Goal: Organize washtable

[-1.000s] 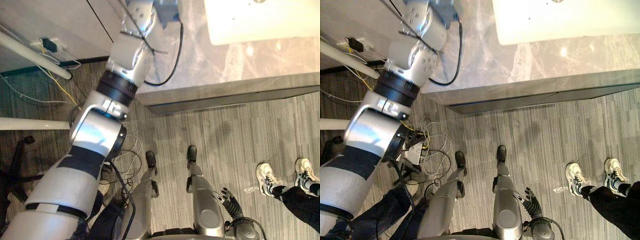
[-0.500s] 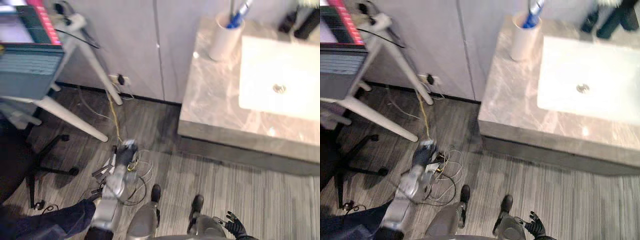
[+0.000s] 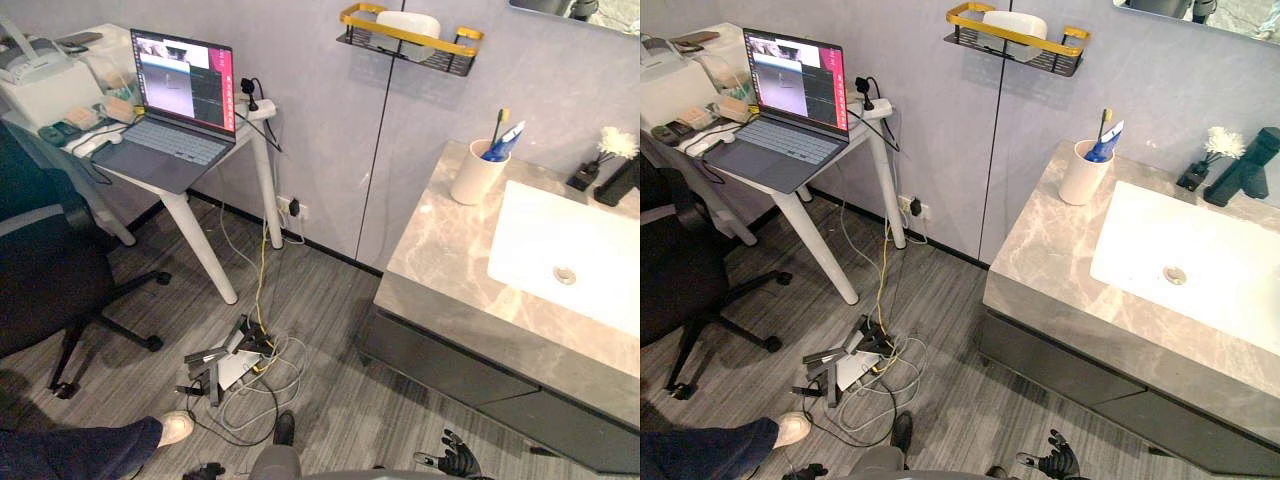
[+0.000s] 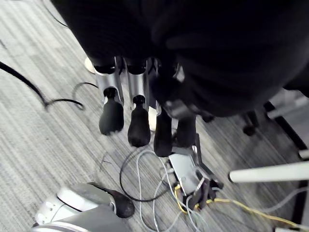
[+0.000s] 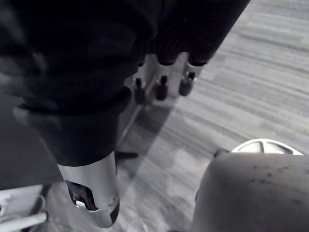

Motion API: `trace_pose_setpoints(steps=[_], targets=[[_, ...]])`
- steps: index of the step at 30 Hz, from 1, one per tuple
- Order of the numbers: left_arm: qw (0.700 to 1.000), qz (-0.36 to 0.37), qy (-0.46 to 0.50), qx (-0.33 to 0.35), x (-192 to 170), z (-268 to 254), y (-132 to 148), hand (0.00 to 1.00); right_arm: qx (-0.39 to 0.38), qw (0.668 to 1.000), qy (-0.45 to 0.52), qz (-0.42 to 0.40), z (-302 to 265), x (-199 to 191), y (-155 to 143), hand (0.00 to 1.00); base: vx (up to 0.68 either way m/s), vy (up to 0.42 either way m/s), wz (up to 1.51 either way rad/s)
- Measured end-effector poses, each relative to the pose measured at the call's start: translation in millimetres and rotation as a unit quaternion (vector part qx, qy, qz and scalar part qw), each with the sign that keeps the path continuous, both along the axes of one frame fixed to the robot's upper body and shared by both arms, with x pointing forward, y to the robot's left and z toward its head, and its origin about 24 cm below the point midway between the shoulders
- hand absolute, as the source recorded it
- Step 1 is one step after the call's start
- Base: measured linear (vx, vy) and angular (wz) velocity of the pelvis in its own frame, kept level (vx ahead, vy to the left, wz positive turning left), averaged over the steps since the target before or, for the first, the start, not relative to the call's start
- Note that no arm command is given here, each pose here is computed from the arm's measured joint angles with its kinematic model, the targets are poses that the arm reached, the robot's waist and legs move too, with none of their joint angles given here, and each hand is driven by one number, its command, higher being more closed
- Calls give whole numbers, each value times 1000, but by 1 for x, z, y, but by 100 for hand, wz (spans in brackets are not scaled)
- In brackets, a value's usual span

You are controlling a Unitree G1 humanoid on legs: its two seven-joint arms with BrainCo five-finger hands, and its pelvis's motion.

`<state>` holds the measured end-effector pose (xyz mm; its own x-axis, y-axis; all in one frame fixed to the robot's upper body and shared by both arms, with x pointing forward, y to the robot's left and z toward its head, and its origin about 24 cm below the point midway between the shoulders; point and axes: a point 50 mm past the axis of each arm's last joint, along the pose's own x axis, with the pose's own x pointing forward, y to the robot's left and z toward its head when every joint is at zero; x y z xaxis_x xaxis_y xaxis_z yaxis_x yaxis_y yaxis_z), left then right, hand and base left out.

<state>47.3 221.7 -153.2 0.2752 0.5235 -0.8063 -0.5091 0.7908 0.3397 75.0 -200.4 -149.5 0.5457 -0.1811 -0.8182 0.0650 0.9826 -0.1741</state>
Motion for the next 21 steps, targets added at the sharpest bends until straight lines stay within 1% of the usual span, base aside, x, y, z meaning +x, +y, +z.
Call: trace_pose_setpoints(steps=[5, 9, 11, 12, 13, 14, 16, 18, 20, 21], targets=[[1000, 7, 2, -9, -1, -2, -3, 0, -5, 1000, 14, -21, -3, -2, -8, 0, 90, 103, -26], [1000, -12, -25, -6, 16, 1, -2, 0, 2, 999, 13, -37, -5, 5, -6, 0, 30, 130, -54], [998, -47, -37, -6, 31, 3, -6, 0, 4, 998, -1, -58, -3, 15, -8, 0, -67, 183, -86], [998, -59, -39, -4, 35, 3, -6, 0, 3, 998, -3, -57, -2, 17, -8, 0, -99, 178, -79], [995, -93, -41, 1, 41, 4, -6, 0, 2, 998, -11, -56, -1, 23, -7, 0, -104, 140, -58], [993, -110, -42, 4, 45, 5, -6, 0, 1, 998, -18, -55, 1, 27, -7, 0, -174, 171, -71], [990, -134, -40, 7, 50, 6, -3, 0, 6, 999, -33, -29, 4, 43, 4, 0, -236, 148, -97], [990, -134, -40, 0, 50, 5, -6, 0, 3, 999, -41, 2, 6, 55, 8, 0, -180, 107, -129], [991, -133, -33, 3, 48, 4, -1, 0, 8, 999, -35, 21, 5, 54, 13, 0, -99, 69, -108], [992, -120, -30, 6, 45, 4, 4, 0, 13, 999, -25, 35, 2, 51, 20, 0, -42, -28, -112]])
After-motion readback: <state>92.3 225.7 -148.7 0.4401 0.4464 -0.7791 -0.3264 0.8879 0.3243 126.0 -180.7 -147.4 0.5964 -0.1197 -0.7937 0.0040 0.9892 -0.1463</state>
